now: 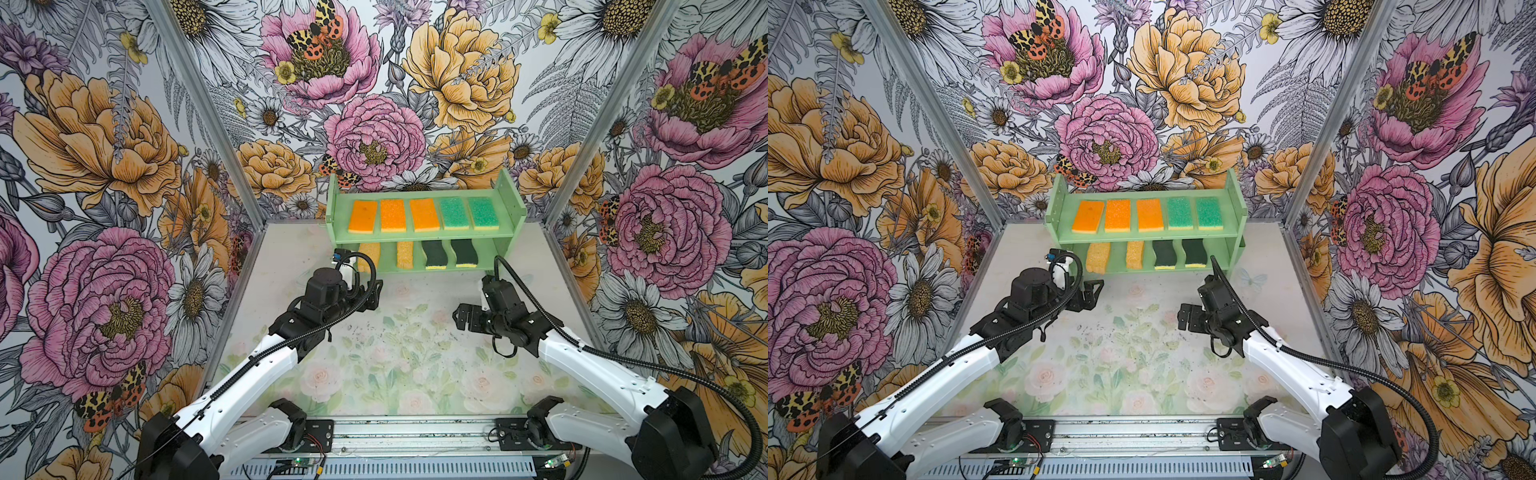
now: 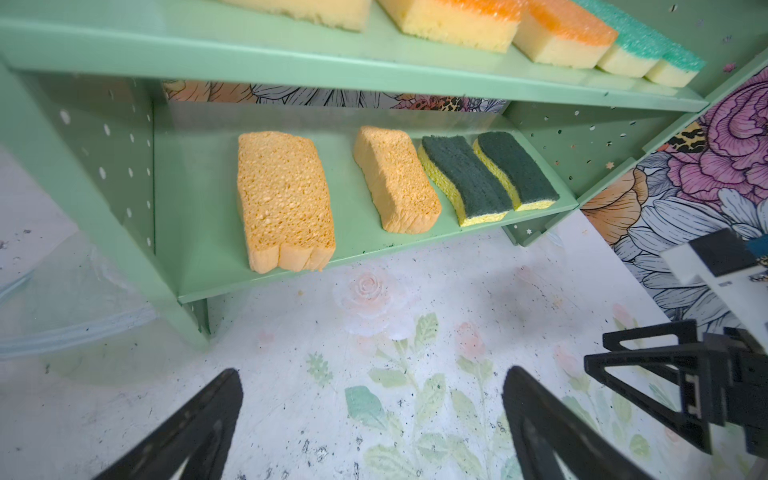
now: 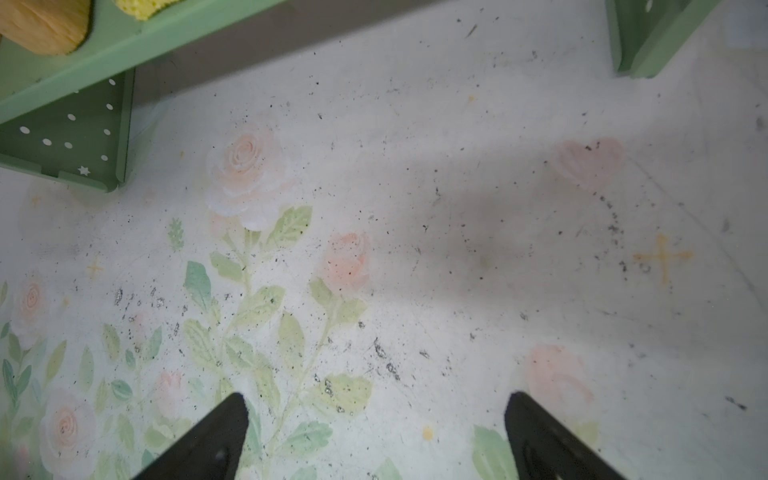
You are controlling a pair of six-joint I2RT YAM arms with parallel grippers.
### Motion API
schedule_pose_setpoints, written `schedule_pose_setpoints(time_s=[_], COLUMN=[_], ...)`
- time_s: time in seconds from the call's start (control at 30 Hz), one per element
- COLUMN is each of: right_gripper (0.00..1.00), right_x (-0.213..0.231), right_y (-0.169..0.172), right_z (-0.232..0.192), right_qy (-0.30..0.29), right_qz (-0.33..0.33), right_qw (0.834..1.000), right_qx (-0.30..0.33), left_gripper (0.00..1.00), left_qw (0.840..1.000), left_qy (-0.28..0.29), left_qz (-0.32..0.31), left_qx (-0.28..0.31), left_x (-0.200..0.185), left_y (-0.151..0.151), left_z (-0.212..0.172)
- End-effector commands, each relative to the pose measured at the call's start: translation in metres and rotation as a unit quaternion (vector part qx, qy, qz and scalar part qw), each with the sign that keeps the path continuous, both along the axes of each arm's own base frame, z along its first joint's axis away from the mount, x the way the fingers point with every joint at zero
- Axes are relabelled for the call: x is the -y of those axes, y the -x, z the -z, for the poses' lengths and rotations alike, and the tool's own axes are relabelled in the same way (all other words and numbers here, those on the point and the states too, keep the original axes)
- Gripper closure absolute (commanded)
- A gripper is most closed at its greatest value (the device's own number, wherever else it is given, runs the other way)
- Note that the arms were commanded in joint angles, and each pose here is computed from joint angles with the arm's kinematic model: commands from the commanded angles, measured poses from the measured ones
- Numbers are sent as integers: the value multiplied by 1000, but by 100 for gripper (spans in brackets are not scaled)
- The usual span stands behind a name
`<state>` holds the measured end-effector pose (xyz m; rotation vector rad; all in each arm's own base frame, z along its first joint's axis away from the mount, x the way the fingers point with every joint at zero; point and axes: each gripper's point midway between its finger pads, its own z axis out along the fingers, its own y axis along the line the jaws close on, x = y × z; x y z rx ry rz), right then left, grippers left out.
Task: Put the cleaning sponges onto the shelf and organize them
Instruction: 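Withdraw the left gripper from the shelf toward the table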
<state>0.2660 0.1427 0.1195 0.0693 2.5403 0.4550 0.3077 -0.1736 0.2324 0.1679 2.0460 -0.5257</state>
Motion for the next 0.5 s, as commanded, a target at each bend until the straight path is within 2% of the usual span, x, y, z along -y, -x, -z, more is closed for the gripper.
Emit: schedule_pose_setpoints(time_s=[0.0,0.33,0.47], right_gripper=[2,1,1], right_x=[-4,13,27], right_y=[-12,-14,-18], right_z=[-34,-71,-80], right_qy=[1,58,98], right_qz=[-32,-61,-59], right_qw=[998,989,982], right_qx=[59,124,153], left_gripper=[1,1,1], left_qw=[1000,998,997], left_qy=[12,-4,-24], left_qz=[-16,-46,-42], left_qx=[15,31,65], left_x=[-10,-40,-48], left_y=[1,5,8], left_z=[-4,2,-2])
